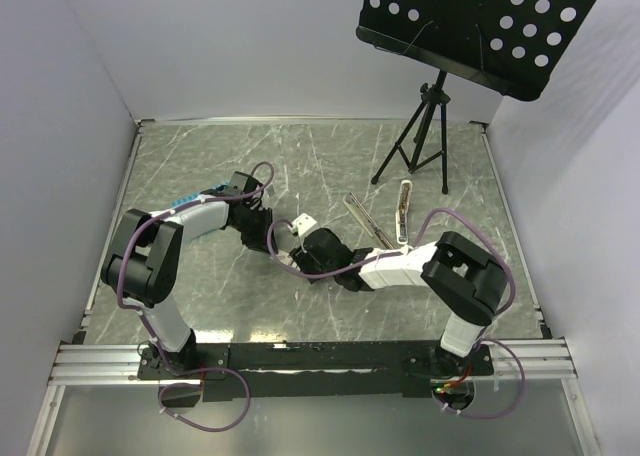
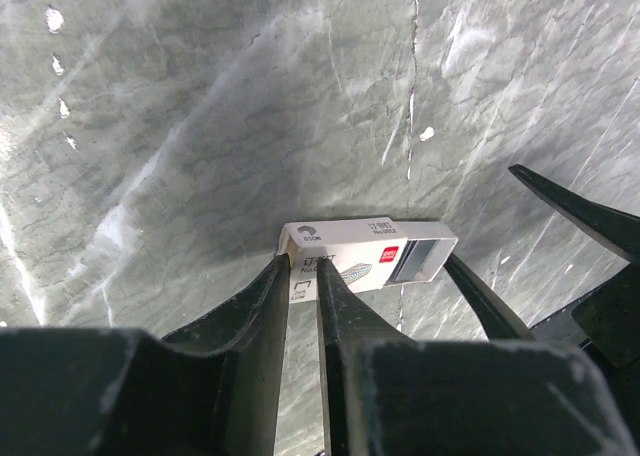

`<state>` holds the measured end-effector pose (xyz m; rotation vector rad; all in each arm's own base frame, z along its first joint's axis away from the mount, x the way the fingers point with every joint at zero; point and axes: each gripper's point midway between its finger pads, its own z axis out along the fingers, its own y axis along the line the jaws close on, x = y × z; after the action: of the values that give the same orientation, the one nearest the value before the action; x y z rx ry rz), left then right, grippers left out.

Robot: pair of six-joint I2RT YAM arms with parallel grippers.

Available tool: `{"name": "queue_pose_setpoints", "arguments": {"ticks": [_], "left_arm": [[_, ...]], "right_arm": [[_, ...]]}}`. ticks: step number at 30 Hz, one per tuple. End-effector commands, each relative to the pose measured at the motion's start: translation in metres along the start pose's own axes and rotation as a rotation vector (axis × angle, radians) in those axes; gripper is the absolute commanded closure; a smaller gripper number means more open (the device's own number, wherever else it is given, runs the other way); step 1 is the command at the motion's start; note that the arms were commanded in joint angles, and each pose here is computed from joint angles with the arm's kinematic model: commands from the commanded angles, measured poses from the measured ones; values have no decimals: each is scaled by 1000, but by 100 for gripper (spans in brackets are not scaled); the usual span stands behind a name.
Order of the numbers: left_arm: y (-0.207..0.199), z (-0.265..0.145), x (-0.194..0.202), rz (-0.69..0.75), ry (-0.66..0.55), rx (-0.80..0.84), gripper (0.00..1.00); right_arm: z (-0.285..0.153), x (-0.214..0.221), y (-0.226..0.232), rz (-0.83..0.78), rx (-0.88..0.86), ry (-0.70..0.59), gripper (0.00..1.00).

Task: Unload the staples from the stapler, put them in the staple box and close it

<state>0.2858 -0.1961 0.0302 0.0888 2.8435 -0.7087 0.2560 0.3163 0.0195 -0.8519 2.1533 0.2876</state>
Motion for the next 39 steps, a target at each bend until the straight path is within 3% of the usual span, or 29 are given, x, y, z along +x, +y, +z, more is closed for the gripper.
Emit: {"name": "queue_pose_setpoints", "arguments": {"ticks": [1, 11, 24, 30, 32, 39], "left_arm": [[-12, -3, -8, 16, -14, 39, 78], [-24, -1, -2, 13, 17, 113, 76], [-31, 0, 5, 6, 42, 146, 72], [-24, -13, -11, 63, -43, 69, 50], [-28, -22, -19, 92, -90, 66, 34], [-35, -40, -35, 194, -220, -18, 13]], "right_arm": [[11, 5, 10, -18, -50, 15, 38], [26, -16, 20, 22, -70, -24, 39], [26, -16, 2, 131, 42, -63, 39], [-5, -8, 0, 150, 23, -40, 38], [-22, -17, -1, 174, 7, -74, 38], [-64, 7, -9, 245, 1, -90, 36]]}}
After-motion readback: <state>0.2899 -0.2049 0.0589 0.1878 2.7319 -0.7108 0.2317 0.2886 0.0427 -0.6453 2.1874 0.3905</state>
